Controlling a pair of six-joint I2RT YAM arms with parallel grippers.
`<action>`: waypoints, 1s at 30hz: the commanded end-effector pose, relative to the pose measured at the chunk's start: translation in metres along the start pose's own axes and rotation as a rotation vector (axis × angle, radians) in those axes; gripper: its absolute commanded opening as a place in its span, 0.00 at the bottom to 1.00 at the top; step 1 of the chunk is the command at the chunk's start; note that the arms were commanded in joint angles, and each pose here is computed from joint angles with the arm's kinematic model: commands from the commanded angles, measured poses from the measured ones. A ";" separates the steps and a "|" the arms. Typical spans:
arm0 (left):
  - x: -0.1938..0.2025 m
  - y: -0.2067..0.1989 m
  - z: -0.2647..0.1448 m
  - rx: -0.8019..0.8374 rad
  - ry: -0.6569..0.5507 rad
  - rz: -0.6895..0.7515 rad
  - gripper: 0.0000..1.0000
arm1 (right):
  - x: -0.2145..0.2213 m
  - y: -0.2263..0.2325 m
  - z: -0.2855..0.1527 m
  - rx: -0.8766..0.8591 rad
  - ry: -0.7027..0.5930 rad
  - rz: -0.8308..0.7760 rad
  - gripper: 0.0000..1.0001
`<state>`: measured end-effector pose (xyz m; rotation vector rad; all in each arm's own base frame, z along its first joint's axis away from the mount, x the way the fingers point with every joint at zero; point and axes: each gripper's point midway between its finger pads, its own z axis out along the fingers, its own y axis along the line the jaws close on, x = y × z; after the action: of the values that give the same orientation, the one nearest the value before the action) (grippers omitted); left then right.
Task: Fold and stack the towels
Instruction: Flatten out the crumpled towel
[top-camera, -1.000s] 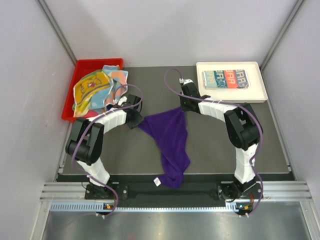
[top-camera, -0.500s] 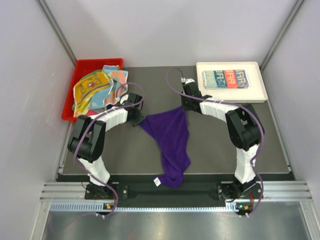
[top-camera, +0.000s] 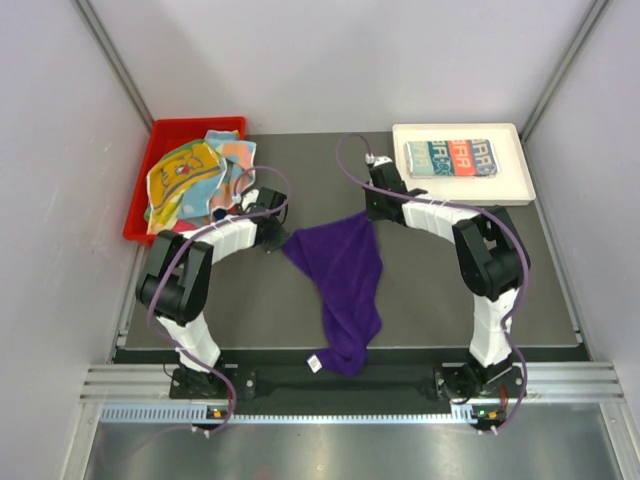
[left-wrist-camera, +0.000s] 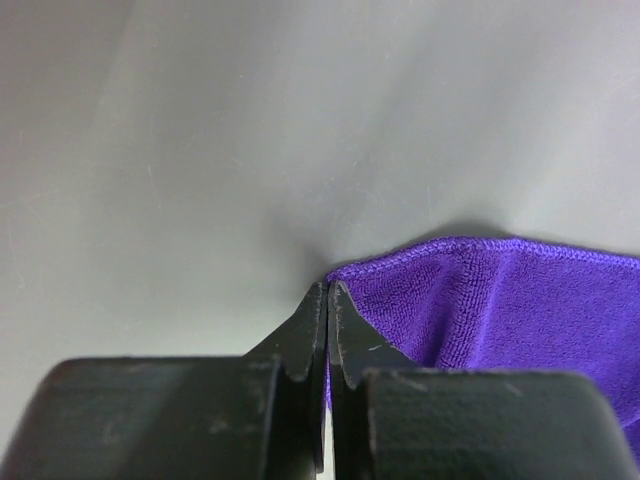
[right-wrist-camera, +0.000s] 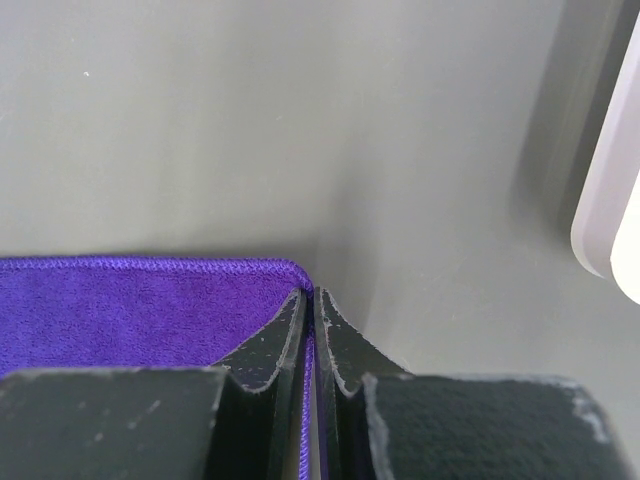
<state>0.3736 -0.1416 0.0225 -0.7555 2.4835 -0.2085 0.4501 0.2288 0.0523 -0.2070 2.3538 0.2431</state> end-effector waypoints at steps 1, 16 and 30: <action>0.011 0.026 -0.003 -0.095 0.028 0.073 0.00 | -0.035 0.005 -0.019 -0.032 -0.103 0.032 0.06; -0.063 -0.026 -0.034 -0.021 -0.085 0.257 0.00 | -0.043 -0.008 -0.045 -0.004 -0.126 0.045 0.06; -0.042 -0.043 0.013 -0.010 0.075 0.351 0.00 | -0.031 -0.028 -0.035 0.057 -0.087 0.056 0.05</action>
<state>0.4312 -0.1557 0.0353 -0.3230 2.6395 -0.0871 0.4447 0.2059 0.0825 -0.1477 2.3160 0.2225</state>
